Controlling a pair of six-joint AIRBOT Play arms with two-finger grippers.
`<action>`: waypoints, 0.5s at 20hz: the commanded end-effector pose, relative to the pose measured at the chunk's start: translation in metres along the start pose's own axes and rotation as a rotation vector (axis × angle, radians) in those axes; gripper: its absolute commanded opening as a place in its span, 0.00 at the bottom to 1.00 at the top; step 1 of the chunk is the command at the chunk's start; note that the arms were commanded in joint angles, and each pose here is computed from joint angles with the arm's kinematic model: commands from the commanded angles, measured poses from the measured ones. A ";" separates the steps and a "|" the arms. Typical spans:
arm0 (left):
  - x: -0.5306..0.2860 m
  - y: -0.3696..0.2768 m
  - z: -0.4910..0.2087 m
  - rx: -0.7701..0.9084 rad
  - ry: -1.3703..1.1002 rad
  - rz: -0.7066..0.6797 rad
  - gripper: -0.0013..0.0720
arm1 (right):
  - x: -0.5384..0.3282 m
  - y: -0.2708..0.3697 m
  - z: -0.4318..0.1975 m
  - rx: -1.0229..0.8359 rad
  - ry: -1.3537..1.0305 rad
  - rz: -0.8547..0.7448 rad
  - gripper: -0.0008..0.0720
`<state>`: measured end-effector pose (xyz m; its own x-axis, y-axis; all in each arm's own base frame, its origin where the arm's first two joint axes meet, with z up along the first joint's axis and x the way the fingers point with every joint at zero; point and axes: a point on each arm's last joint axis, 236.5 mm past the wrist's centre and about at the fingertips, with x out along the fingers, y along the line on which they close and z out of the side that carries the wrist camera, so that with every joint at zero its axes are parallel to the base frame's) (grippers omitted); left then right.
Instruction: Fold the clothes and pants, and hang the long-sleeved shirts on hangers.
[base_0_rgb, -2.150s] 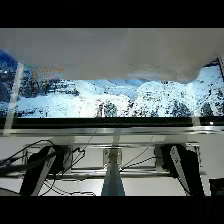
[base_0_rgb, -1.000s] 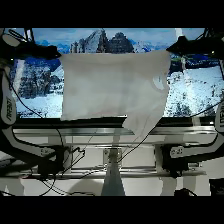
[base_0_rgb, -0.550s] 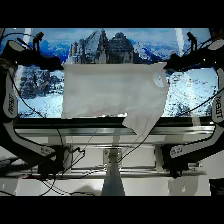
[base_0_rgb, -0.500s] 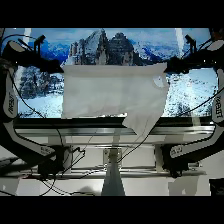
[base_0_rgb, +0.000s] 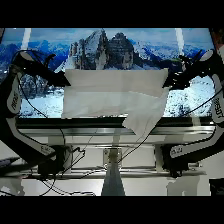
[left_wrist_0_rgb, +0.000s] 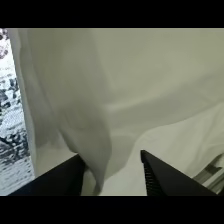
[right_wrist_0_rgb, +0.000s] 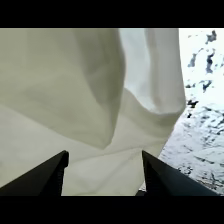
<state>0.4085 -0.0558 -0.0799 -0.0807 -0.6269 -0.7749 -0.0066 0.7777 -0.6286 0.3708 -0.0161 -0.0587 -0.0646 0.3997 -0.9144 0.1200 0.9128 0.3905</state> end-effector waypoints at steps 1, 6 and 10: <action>-0.008 -0.015 0.001 -0.043 -0.018 -0.120 0.62 | -0.024 0.002 0.006 -0.017 -0.094 -0.045 0.73; -0.035 -0.001 -0.021 -0.049 0.015 -0.174 0.20 | -0.088 -0.017 -0.005 -0.077 -0.223 -0.262 0.73; -0.057 0.019 -0.031 -0.108 -0.001 -0.205 0.18 | -0.127 -0.023 -0.014 -0.078 -0.315 -0.337 0.73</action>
<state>0.3911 -0.0210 -0.0522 -0.0693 -0.7499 -0.6579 -0.1022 0.6613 -0.7431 0.3684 -0.0663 0.0264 0.1633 0.1348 -0.9773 0.0557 0.9878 0.1456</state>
